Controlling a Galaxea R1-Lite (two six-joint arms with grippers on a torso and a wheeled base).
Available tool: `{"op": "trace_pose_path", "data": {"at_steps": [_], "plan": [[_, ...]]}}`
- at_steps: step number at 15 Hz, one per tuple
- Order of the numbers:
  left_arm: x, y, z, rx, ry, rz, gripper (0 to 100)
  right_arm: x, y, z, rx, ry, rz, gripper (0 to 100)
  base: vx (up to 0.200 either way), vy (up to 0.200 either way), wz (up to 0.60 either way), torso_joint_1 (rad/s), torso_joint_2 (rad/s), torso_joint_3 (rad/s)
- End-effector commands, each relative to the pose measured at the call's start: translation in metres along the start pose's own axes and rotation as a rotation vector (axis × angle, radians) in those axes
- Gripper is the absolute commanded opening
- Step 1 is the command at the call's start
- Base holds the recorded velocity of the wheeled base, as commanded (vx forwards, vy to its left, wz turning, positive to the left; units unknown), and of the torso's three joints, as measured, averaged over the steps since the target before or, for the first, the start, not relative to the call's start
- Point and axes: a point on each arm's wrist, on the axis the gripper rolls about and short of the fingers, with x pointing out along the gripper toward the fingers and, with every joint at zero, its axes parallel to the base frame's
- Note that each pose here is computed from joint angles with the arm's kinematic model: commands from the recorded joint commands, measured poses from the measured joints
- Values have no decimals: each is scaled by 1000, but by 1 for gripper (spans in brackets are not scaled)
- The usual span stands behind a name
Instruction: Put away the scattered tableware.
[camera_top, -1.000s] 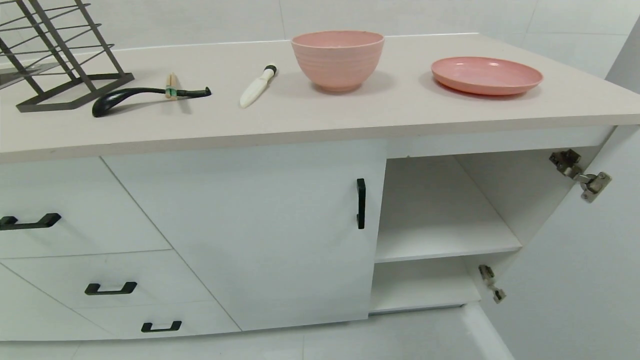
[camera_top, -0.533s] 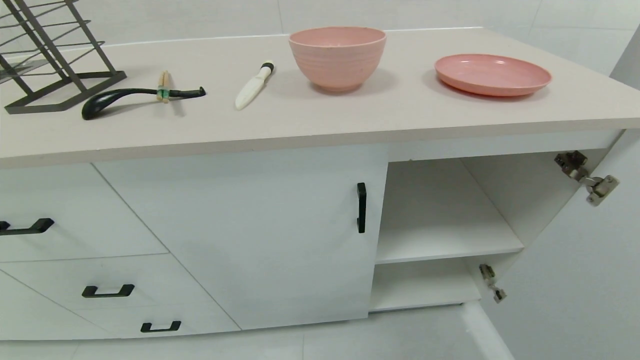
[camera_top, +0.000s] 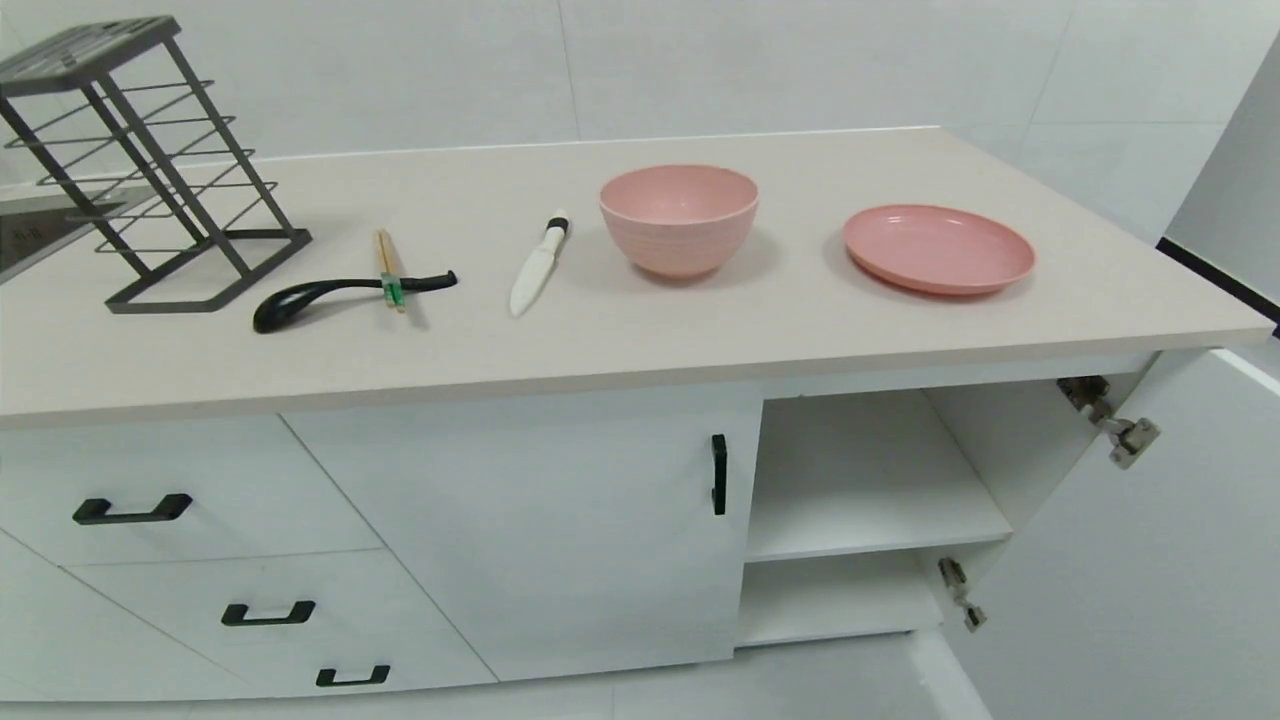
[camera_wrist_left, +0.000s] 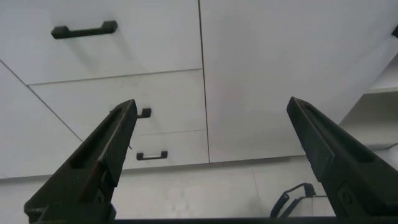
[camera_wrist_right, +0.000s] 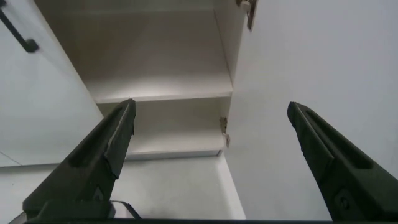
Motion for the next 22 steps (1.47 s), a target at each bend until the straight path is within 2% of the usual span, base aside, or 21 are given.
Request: {"op": "trace_pose_path", "data": {"at_steps": [1,5,18,22], "plan": [[0,0,0,1,2,1,100,0,0,0,0,1,0,100,0,0,0,242,-476,-203],[0,0,0,3,2,1,100,0,0,0,0,1,0,100,0,0,0,118,-488,-228],[0,0,0,6,2,1,100,0,0,0,0,1,0,100,0,0,0,314,-522,-245],[0,0,0,6,2,2,100,0,0,0,0,1,0,100,200,0,0,314,-588,-287]]}}
